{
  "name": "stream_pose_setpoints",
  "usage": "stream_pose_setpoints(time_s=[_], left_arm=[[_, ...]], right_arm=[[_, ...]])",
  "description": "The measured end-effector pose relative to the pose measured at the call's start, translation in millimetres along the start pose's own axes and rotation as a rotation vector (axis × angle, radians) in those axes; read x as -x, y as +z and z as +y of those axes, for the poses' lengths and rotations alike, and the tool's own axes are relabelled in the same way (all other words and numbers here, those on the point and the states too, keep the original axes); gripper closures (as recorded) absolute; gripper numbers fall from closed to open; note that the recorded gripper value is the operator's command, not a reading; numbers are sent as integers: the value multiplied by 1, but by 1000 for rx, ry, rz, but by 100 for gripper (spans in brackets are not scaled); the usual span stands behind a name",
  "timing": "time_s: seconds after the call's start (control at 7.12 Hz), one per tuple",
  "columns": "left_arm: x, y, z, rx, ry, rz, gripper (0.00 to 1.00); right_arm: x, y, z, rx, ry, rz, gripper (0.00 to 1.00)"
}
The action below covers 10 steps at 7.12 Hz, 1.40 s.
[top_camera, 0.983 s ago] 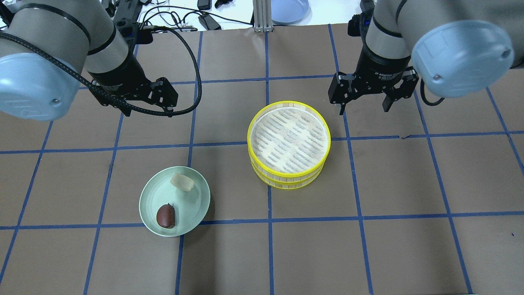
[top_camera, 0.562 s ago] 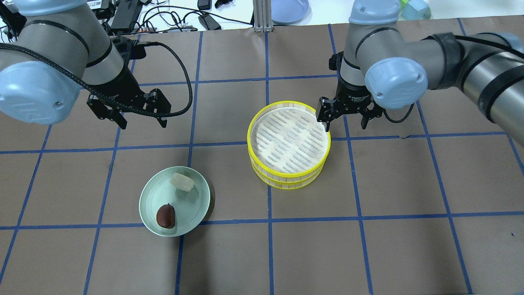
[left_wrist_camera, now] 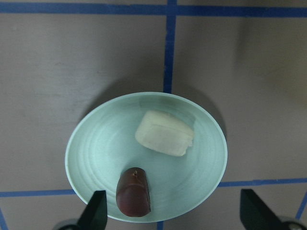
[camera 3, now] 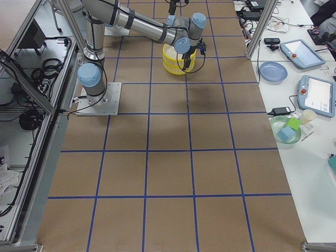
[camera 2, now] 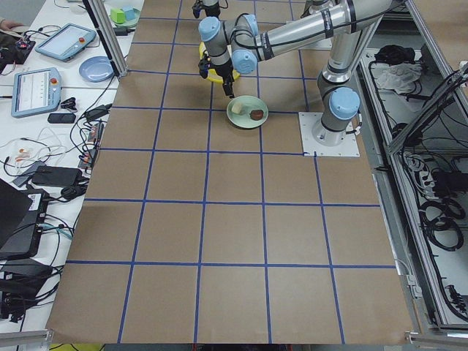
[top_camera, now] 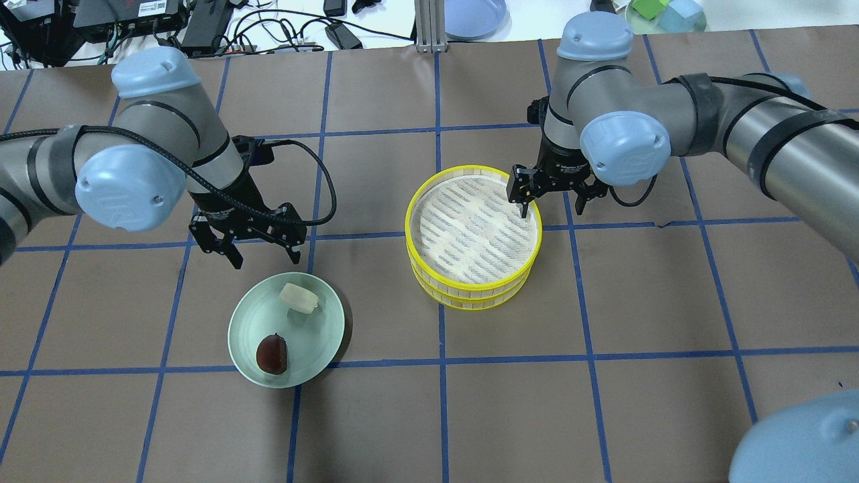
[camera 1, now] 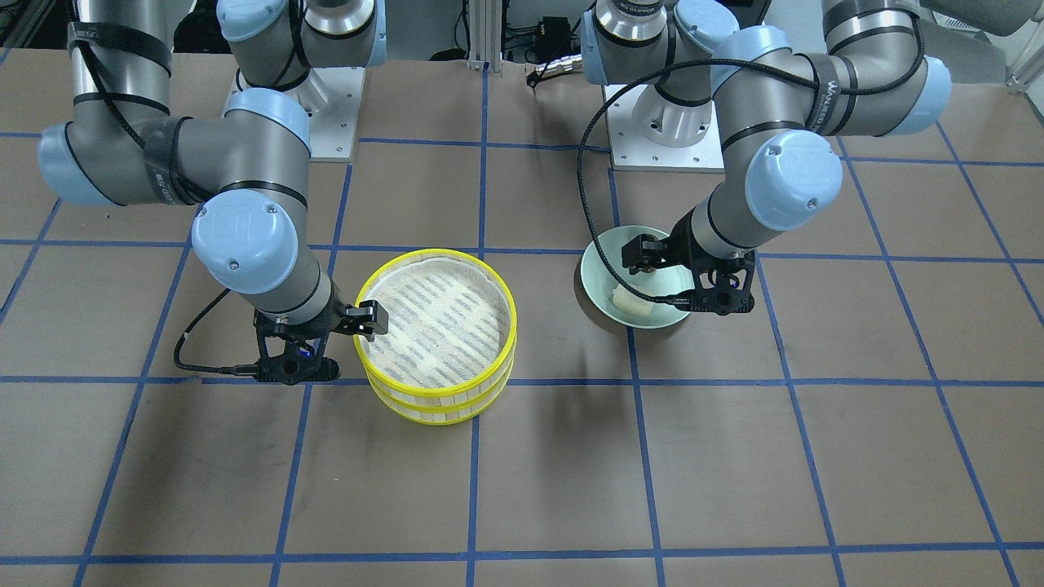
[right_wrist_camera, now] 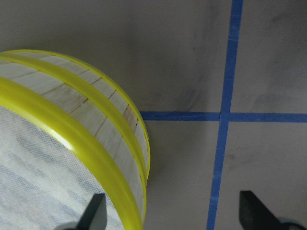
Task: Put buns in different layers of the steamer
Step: 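Grip the top tier rim with right gripper while left grasps the white bun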
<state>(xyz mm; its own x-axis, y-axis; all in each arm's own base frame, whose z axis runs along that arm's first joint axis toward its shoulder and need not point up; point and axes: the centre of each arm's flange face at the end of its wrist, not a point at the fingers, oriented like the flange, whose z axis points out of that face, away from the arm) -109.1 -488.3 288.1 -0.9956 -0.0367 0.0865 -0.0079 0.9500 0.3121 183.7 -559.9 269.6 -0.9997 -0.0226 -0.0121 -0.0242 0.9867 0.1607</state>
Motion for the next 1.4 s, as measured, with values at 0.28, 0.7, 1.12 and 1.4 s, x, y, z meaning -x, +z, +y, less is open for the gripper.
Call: stream_pose_setpoints(time_s=[0.28,0.7,1.12,1.4], left_arm=[[0,37,-11,84,-7,40,11],[4,79,-35,152,-10,42,13],[8,104,-49,184,-13,33,100],[7,98,-51,175,-23,31,100]], right_arm=[[1,0,-1,-8,2,-5,67],[1,1,-1,-2,6,-6,76],[4,2,1,14,36,-43,85],[5,1,2,19,79,-46,85]])
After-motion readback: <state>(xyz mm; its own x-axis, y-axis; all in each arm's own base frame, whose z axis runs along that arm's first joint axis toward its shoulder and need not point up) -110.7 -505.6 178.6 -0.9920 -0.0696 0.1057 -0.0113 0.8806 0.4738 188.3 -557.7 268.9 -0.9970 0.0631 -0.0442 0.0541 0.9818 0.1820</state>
